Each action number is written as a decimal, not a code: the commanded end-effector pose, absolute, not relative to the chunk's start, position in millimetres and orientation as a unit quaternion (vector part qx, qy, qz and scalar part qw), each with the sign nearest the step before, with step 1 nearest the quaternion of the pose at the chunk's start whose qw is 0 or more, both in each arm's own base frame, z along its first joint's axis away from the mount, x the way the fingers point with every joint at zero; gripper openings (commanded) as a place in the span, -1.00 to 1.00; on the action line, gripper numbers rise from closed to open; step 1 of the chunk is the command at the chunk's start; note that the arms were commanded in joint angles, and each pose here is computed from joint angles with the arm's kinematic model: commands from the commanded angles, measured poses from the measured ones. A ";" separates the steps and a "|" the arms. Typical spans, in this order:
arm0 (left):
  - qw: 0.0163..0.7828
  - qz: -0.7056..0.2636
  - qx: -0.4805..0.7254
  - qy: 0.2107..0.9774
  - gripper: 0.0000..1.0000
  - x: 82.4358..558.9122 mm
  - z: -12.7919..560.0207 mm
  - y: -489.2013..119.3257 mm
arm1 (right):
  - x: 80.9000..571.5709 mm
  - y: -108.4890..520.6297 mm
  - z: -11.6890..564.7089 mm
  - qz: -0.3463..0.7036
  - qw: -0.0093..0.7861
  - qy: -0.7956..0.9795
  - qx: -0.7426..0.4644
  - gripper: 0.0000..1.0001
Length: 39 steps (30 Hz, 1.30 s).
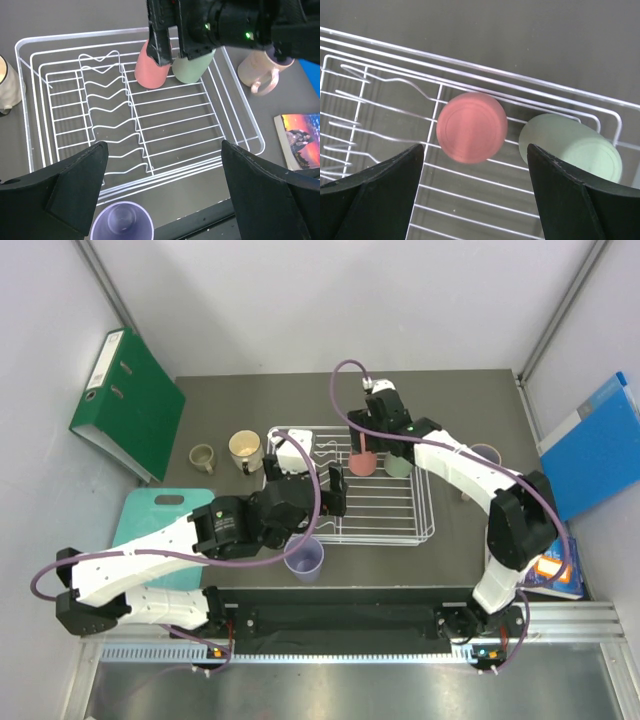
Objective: Unload the cups from the dish rack
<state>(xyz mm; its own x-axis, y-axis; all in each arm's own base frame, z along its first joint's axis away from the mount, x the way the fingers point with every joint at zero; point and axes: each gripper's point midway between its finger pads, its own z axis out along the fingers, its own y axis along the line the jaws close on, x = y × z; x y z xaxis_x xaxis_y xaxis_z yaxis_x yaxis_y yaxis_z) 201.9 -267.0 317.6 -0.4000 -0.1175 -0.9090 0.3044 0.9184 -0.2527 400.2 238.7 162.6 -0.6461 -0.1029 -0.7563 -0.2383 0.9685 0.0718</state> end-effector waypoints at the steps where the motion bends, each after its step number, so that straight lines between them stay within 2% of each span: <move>1: 0.545 -0.217 0.045 0.809 0.98 200.9 321.4 -269.0 | 417.4 259.1 177.3 0.099 0.432 0.891 -0.098 0.68; 5: 0.542 -0.217 0.046 0.811 0.98 199.7 318.7 -267.9 | 423.0 264.5 157.8 0.092 0.415 0.900 -0.101 0.65; 11: 0.537 -0.213 0.050 0.814 0.98 198.7 312.7 -267.1 | 426.8 269.0 135.6 0.087 0.393 0.910 -0.104 0.51; 13: 0.536 -0.213 0.052 0.815 0.98 198.3 311.3 -267.3 | 426.0 269.8 132.7 0.087 0.390 0.911 -0.105 0.33; 14: 0.535 -0.213 0.053 0.816 0.98 198.0 310.8 -267.0 | 425.5 269.6 132.3 0.087 0.388 0.911 -0.104 0.16; 15: 0.535 -0.213 0.053 0.816 0.98 198.0 310.8 -267.0 | 425.3 268.5 132.2 0.085 0.389 0.912 -0.103 -0.19; 17: 0.536 -0.213 0.052 0.815 0.98 198.0 310.1 -267.1 | 424.8 267.4 137.7 0.086 0.393 0.910 -0.102 -0.50; 18: 0.536 -0.212 0.055 0.815 0.98 198.0 309.5 -266.7 | 424.9 267.4 140.9 0.087 0.397 0.908 -0.103 -0.75; 21: 0.538 -0.212 0.057 0.814 0.98 198.3 309.8 -267.6 | 423.3 268.3 158.2 0.092 0.411 0.901 -0.102 -0.99; 30: 0.551 -0.217 0.041 0.805 0.98 201.1 318.2 -263.4 | 410.0 279.9 241.2 0.123 0.461 0.872 -0.109 -1.00; 39: 0.573 -0.243 0.007 0.783 0.98 204.0 339.7 -255.3 | 368.7 257.1 334.0 0.163 0.503 0.844 -0.090 -1.00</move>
<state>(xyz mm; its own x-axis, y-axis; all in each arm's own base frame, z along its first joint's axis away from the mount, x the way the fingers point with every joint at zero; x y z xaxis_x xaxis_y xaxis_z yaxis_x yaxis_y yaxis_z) 198.3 -256.6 313.0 -0.3958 -0.1562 -0.9050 0.3040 0.9076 -0.2896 394.2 272.0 255.1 -0.5698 -0.0753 -0.8184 -0.3038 0.9445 0.1246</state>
